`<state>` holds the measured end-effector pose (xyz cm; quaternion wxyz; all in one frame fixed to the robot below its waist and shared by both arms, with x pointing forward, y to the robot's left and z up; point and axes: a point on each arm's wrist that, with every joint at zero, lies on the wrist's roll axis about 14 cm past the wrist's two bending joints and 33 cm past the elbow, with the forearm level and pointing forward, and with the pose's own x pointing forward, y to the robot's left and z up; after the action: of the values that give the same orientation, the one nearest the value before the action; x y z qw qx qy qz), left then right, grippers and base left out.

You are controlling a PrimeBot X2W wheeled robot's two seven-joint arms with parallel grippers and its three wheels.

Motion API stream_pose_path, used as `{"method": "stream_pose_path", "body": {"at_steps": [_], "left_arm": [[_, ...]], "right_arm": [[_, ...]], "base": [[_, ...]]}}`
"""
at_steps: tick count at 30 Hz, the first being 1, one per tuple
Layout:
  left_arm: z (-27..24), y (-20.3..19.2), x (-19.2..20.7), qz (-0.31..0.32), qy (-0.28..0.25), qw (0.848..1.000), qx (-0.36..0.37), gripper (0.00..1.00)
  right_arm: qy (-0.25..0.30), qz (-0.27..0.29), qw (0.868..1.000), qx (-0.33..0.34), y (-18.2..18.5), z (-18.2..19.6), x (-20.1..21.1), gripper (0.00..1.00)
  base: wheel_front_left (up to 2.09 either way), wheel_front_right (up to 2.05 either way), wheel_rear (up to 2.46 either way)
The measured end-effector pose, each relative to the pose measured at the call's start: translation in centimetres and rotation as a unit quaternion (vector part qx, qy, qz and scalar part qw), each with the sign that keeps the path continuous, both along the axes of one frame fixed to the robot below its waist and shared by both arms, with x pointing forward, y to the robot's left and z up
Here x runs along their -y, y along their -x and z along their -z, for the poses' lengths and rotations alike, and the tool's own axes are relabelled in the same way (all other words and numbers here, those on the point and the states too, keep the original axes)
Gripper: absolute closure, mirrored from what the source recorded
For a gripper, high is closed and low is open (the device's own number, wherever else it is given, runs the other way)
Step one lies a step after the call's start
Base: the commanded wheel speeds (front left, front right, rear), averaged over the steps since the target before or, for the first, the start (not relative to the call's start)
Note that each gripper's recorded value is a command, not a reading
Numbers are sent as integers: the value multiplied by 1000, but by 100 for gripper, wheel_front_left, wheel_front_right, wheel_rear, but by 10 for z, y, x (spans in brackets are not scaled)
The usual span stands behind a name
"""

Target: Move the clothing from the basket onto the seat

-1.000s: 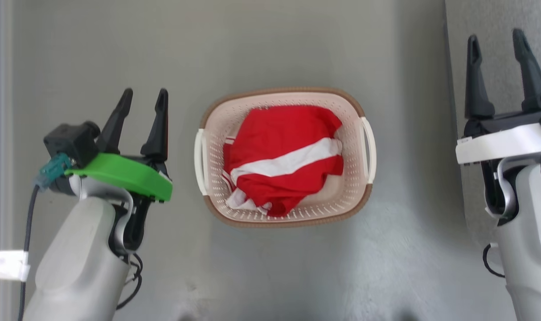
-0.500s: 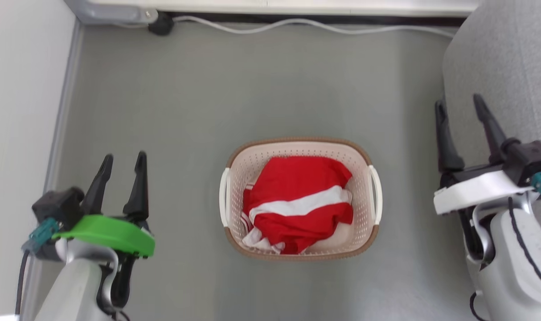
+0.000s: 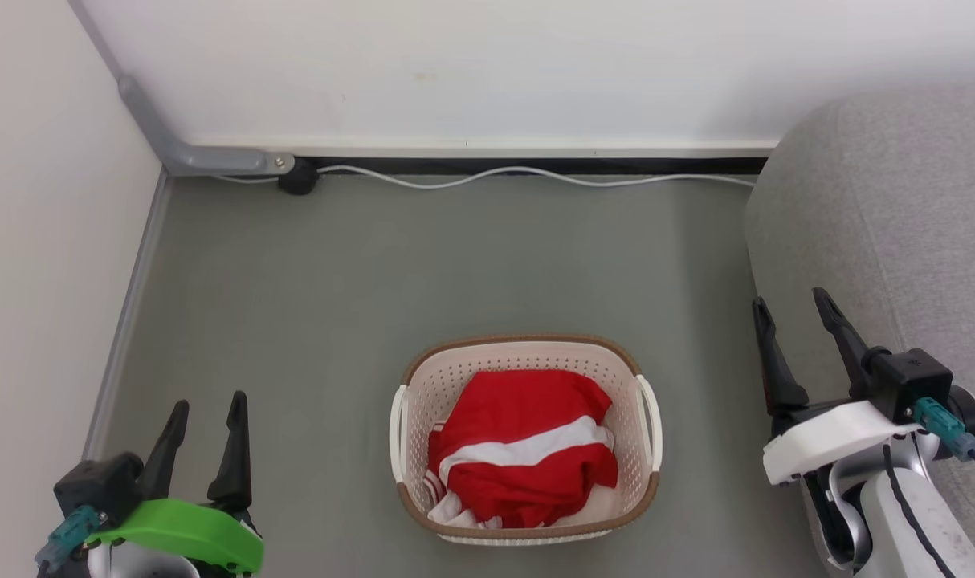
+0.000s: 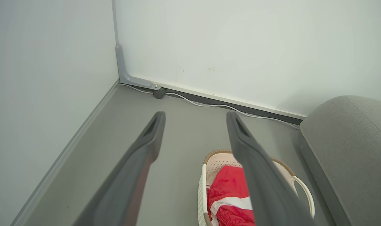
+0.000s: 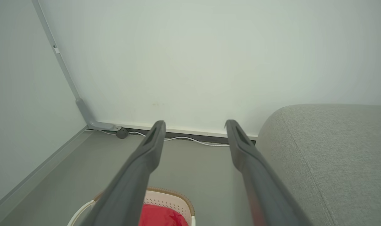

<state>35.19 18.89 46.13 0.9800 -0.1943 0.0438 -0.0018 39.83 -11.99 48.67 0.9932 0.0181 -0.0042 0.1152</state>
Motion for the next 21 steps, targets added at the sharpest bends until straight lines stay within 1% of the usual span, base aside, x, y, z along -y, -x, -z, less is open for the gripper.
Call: {"method": "stream_pose_path", "body": {"at_steps": [11,21], "left_arm": [[-21,10,18,32,-8,999,36,0],[-24,13,21,36,-4,998,41,0]], "right_arm": [[0,29,999,22,24,-16,20,0],[-2,37,999,31,26,-22,26,0]], "base": [[0,0,0],[0,0,0]]}}
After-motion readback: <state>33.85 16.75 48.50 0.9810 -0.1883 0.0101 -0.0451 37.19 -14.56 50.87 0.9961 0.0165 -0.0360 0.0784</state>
